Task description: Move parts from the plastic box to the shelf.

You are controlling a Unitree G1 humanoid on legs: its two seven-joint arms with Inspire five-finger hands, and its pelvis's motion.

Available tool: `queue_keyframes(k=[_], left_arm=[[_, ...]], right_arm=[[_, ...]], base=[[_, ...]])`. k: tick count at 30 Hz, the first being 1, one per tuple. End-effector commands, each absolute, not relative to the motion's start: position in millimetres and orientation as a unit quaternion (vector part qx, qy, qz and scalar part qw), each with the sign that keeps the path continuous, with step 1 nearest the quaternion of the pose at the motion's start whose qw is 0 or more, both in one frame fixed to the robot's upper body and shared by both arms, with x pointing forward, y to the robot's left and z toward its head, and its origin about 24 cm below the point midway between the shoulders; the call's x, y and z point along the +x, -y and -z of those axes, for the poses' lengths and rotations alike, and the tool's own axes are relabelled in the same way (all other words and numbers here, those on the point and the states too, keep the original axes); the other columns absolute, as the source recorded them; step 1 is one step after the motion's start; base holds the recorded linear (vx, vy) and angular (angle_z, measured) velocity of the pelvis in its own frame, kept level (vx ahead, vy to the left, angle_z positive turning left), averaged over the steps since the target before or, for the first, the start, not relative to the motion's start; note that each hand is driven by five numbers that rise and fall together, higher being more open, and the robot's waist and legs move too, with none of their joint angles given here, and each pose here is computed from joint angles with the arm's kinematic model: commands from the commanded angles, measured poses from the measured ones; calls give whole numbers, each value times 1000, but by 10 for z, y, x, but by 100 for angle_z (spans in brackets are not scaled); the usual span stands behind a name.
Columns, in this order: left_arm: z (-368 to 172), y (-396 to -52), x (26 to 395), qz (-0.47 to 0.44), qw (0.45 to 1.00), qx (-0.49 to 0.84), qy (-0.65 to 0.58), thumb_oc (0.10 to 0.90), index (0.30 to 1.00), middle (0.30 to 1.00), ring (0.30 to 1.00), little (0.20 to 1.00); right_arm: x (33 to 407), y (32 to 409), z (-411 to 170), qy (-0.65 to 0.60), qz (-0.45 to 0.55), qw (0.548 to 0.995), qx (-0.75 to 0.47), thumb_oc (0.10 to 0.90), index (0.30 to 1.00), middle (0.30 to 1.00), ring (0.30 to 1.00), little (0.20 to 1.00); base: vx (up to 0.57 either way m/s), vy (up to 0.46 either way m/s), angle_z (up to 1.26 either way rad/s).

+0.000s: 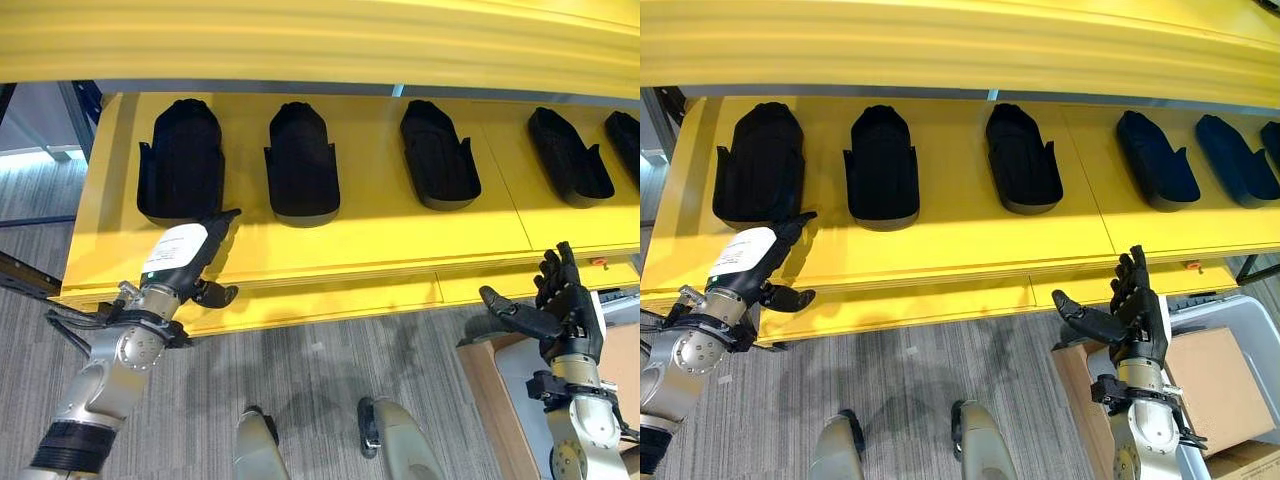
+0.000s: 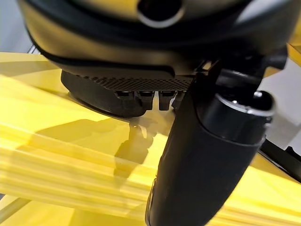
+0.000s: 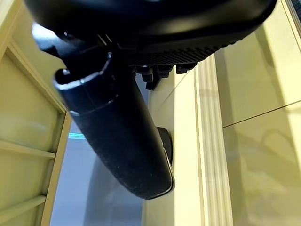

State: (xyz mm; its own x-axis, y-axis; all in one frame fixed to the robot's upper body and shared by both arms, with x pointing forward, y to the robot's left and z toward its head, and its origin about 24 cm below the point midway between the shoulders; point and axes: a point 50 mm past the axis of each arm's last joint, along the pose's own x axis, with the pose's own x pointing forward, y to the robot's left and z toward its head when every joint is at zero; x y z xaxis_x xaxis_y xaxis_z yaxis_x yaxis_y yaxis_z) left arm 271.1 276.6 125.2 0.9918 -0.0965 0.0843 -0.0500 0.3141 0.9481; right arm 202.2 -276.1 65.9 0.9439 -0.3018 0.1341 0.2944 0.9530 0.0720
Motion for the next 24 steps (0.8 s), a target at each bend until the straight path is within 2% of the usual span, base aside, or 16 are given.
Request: queue_keyframes(k=[1, 14, 24], left_arm=[[-1792, -2666, 2876, -44, 788, 588, 179, 900, 1000, 1000, 1000, 1000], [-1835, -2658, 2875, -51, 786, 587, 190, 900, 1000, 1000, 1000, 1000], [-2026, -2546, 2581, -49, 773, 574, 265, 900, 1000, 1000, 1000, 1000]], right_arm=[[2025, 2919, -1192, 203, 165, 965, -15, 900, 1000, 1000, 1000, 1000], [2026, 2922, -1202, 206, 164, 965, -15, 900, 1000, 1000, 1000, 1000], [2000, 2941, -1220, 213, 168, 962, -17, 900, 1000, 1000, 1000, 1000]], base=[[0, 0, 0], [5, 2, -1], [-27, -4, 0]])
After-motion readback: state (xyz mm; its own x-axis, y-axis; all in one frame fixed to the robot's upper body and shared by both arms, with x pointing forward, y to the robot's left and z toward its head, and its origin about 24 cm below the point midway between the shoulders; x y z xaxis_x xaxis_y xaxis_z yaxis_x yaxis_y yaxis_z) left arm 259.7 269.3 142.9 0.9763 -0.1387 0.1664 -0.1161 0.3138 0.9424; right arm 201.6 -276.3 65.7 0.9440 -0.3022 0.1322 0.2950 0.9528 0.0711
